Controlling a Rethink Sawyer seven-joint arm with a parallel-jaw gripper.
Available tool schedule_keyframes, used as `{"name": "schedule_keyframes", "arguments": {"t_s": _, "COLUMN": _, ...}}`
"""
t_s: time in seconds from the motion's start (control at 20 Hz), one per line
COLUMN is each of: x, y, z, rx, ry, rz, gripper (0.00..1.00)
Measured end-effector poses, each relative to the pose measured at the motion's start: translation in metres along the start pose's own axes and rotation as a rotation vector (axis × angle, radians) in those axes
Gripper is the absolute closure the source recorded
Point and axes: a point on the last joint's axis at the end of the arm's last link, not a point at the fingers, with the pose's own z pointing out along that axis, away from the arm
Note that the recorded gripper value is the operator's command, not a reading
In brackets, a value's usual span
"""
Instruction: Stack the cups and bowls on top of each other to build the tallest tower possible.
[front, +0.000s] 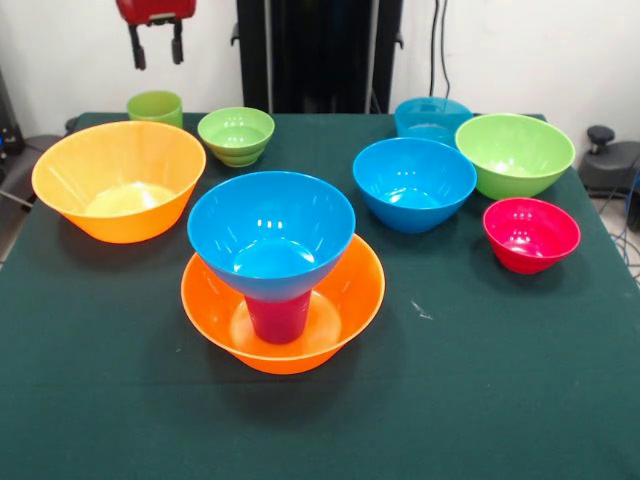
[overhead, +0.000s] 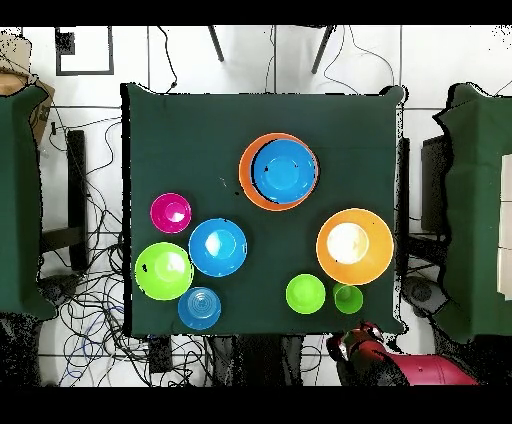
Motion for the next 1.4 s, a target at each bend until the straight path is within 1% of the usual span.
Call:
{"name": "schedule_keyframes", "arguments": {"t_s": 0.2, "x": -0.004, "y": 0.015, "z": 0.006, "rx": -0.014, "ry": -0.007, "rz": -0.013, "gripper": 0.00}}
{"name": "schedule_keyframes", "arguments": {"t_s": 0.5, "x": -0.004, "y": 0.028, "z": 0.014, "rx": -0.035, "ry": -0.015, "rz": -0.015, "gripper": 0.00}}
{"name": "schedule_keyframes", "arguments": {"t_s": 0.55, "x": -0.003, "y": 0.035, "z": 0.018, "rx": -0.048, "ry": -0.014, "rz": -0.015, "gripper": 0.00}}
{"name": "schedule_keyframes", "arguments": {"t_s": 0.75, "x": -0.001, "y": 0.052, "z": 0.026, "rx": -0.077, "ry": -0.019, "rz": -0.018, "gripper": 0.00}}
{"name": "schedule_keyframes", "arguments": {"t_s": 1.0, "x": 0.006, "y": 0.063, "z": 0.034, "rx": -0.092, "ry": -0.039, "rz": -0.010, "gripper": 0.00}}
{"name": "schedule_keyframes", "arguments": {"t_s": 1.2, "x": 0.013, "y": 0.069, "z": 0.037, "rx": -0.090, "ry": -0.055, "rz": -0.015, "gripper": 0.00}}
{"name": "schedule_keyframes", "arguments": {"t_s": 1.4, "x": 0.021, "y": 0.070, "z": 0.036, "rx": -0.076, "ry": -0.063, "rz": -0.023, "gripper": 0.00}}
